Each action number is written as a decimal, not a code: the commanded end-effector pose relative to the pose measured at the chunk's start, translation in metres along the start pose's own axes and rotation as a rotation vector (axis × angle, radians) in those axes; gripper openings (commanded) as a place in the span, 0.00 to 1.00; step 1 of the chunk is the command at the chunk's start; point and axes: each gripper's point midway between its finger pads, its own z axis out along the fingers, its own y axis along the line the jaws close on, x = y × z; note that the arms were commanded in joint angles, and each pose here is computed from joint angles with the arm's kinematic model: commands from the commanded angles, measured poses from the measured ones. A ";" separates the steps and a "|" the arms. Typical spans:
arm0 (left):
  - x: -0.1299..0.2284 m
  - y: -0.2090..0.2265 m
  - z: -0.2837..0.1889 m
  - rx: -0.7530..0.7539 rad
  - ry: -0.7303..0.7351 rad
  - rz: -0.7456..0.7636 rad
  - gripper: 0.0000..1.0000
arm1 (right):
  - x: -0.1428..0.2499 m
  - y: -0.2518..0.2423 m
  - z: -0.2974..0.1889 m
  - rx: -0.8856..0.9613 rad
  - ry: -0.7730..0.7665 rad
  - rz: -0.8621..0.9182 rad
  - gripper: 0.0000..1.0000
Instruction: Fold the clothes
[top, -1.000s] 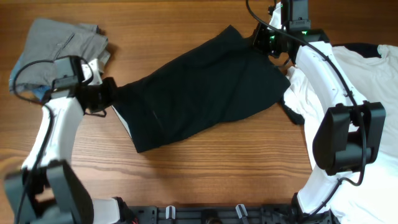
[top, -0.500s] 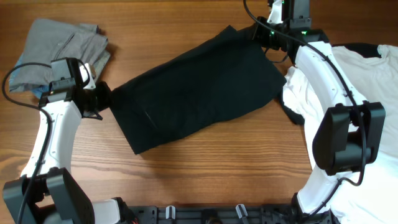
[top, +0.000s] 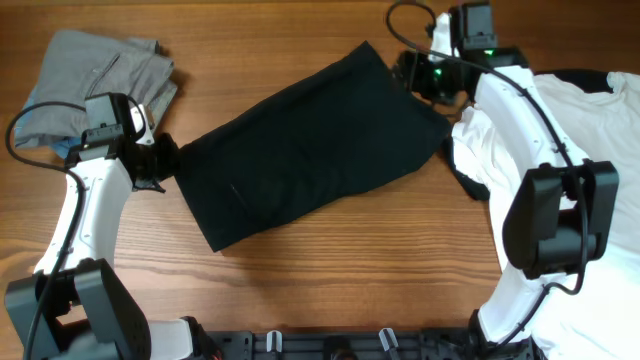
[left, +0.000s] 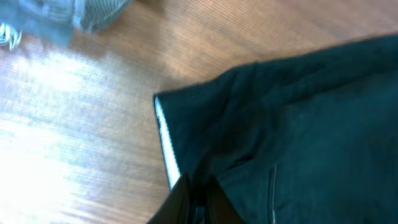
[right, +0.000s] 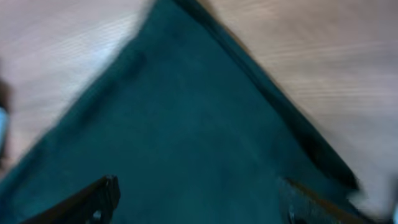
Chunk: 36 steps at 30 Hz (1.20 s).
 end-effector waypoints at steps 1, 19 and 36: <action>0.004 0.010 0.002 -0.047 0.020 -0.002 0.16 | 0.006 -0.033 -0.001 0.112 0.036 0.025 0.86; 0.096 -0.066 0.019 0.115 0.247 0.094 0.04 | 0.089 -0.064 0.013 0.159 0.301 0.134 0.88; 0.101 0.046 0.048 -0.078 0.192 -0.368 0.13 | 0.125 -0.126 0.025 0.371 0.235 0.283 0.37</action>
